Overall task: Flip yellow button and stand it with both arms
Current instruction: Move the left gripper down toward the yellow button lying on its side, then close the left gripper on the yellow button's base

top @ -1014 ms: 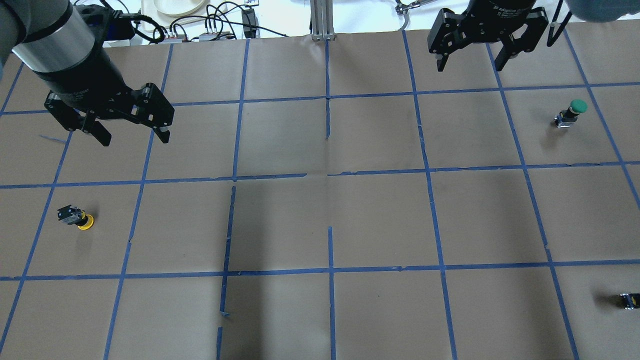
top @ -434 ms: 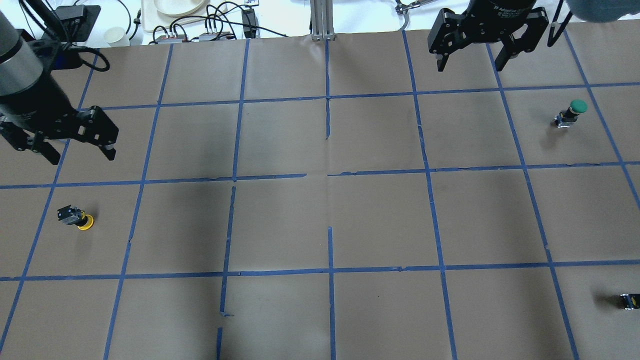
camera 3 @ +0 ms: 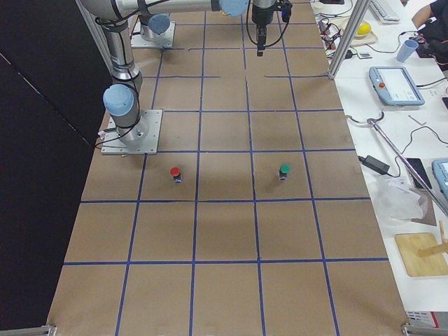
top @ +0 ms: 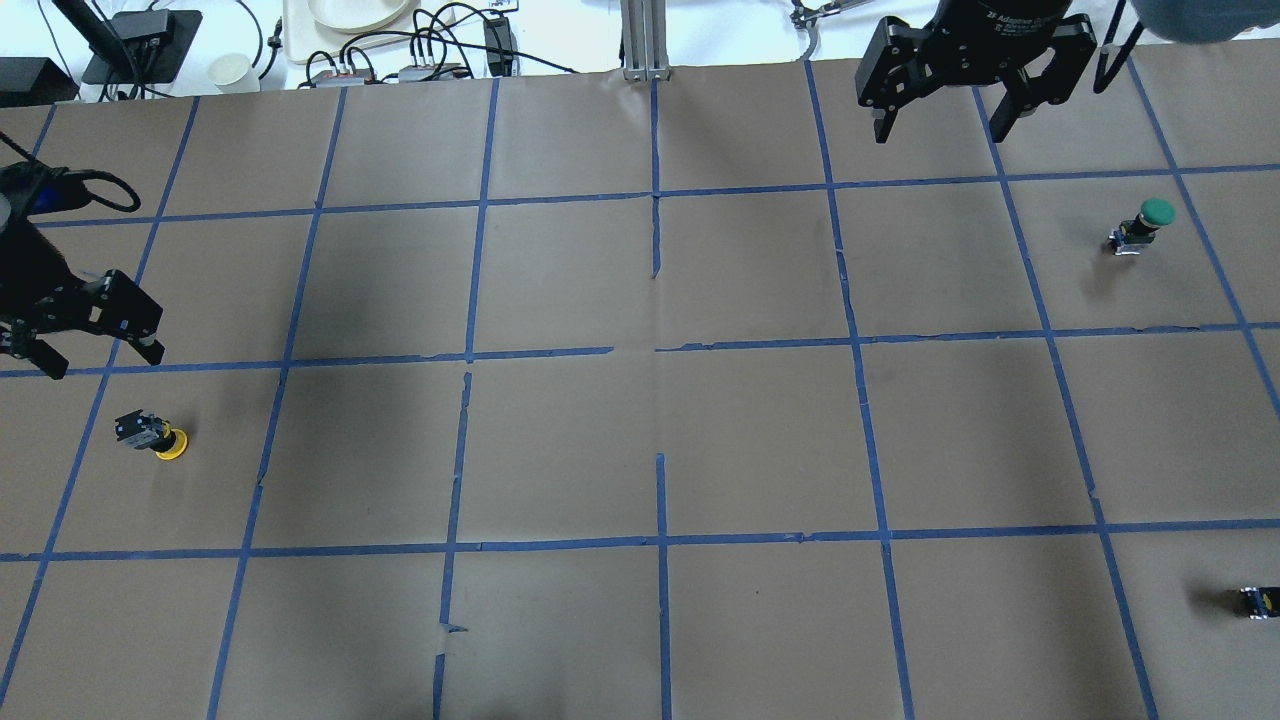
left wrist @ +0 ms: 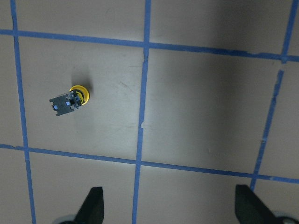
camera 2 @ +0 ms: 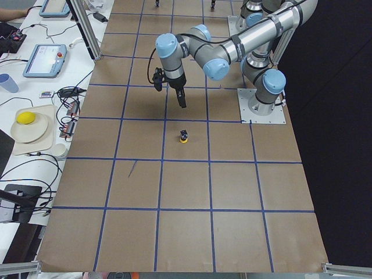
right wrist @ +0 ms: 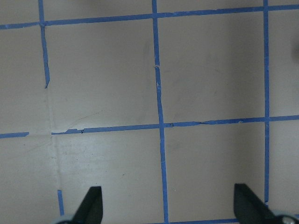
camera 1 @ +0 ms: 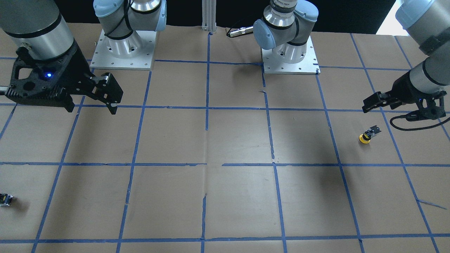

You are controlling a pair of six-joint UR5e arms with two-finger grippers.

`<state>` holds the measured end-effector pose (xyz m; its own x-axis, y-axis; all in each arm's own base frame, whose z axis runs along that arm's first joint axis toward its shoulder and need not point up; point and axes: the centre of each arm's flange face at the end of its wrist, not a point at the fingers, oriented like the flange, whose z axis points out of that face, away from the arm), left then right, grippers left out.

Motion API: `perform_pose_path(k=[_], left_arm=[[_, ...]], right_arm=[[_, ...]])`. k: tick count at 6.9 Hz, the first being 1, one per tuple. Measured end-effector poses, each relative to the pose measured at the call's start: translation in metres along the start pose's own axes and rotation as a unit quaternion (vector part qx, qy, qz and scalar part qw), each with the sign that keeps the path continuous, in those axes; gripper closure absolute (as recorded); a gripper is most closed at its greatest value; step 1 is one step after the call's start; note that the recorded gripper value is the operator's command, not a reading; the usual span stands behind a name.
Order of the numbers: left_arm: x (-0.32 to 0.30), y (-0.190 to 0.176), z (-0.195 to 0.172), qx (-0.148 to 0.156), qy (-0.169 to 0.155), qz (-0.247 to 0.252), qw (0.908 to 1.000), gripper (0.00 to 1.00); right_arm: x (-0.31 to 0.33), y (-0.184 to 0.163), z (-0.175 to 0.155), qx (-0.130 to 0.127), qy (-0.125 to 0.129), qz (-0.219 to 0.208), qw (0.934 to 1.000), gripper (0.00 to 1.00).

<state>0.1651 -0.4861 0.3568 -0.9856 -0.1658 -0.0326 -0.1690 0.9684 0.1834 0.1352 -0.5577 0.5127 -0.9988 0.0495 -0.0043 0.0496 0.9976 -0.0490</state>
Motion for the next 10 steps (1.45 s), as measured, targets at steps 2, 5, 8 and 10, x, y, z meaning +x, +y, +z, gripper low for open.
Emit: perform_pose_path(k=[2,5,8,10], left_arm=[[-0.052,-0.019,0.054,0.023,-0.001,-0.04,0.9989,0.0],[-0.056,-0.03,0.118,0.064,0.03,-0.056,0.9959,0.0],[-0.05,-0.017,0.147,0.092,-0.005,-0.048,0.9946,0.01],[-0.053,-0.015,0.144,0.089,-0.021,-0.047,0.9947,0.04]], right_arm=[[0.0,0.0,0.0,0.0,0.0,0.0,1.0,0.0],[0.0,0.0,0.0,0.001,0.0,-0.001,1.0,0.0],[0.0,0.0,0.0,0.001,0.0,0.0,1.0,0.0],[0.0,0.0,0.0,0.001,0.0,0.0,1.0,0.0]])
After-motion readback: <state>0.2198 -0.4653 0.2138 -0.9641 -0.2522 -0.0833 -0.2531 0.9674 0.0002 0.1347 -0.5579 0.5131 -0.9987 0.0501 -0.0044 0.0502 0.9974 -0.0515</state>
